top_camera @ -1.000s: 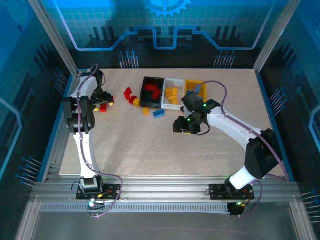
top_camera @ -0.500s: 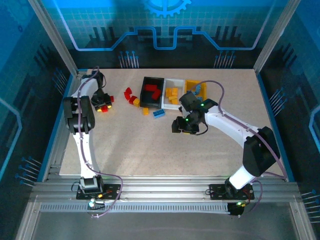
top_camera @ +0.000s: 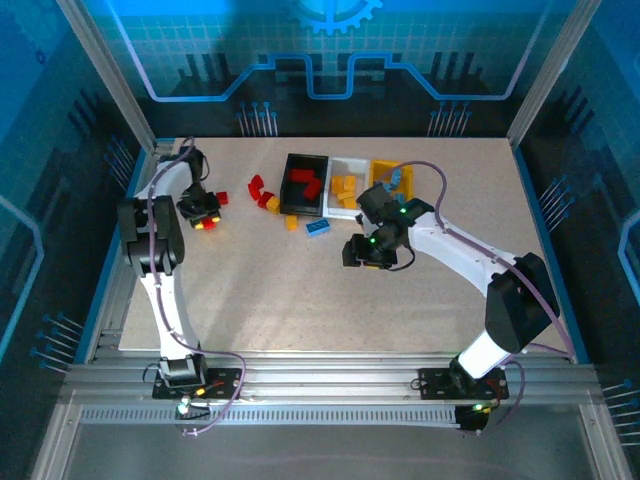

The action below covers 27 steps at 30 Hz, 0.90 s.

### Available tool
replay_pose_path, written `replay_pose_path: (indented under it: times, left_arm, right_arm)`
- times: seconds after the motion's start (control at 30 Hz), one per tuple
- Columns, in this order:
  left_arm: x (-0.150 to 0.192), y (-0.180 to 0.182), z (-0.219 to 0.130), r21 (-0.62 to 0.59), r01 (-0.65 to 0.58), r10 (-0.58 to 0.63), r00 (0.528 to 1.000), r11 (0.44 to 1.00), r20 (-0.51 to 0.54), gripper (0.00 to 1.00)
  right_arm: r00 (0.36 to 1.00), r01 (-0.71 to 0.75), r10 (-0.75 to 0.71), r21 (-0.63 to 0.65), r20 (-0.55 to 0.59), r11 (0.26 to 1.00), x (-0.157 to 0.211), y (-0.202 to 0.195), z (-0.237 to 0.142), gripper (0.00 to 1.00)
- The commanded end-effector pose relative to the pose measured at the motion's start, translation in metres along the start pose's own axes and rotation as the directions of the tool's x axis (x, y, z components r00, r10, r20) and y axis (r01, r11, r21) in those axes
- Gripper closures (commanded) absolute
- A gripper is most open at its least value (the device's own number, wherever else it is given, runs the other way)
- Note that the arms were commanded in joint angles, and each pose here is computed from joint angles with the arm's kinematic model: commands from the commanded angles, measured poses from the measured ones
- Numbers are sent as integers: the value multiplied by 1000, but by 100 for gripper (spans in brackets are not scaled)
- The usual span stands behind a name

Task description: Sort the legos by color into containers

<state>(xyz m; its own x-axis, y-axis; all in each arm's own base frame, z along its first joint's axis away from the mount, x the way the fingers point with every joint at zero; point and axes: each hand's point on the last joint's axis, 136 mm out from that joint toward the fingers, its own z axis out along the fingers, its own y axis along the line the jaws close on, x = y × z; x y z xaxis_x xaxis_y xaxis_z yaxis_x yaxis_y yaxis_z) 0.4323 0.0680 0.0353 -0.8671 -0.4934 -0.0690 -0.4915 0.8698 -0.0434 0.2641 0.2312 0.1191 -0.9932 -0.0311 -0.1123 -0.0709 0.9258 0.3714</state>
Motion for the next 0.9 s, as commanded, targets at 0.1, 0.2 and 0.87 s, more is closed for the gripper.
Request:
replay_pose_path:
  times: [0.1,0.2,0.87]
  left_arm:
    - [14,-42,-77,217,24,-39,997,976,66,66]
    - [22,-81,-101,284,-33,7,996,958,92,66]
    - [27,-268,-75,438,-169,154,986,883,70,65]
  right_arm:
    - [999,33,-32,-24,30,999,-3,3,-4,46]
    - [999,23,-21,-29,41,999,-2,-4,-5,46]
    - [978,-139,141,-27,156,990,39,-72,-47,45]
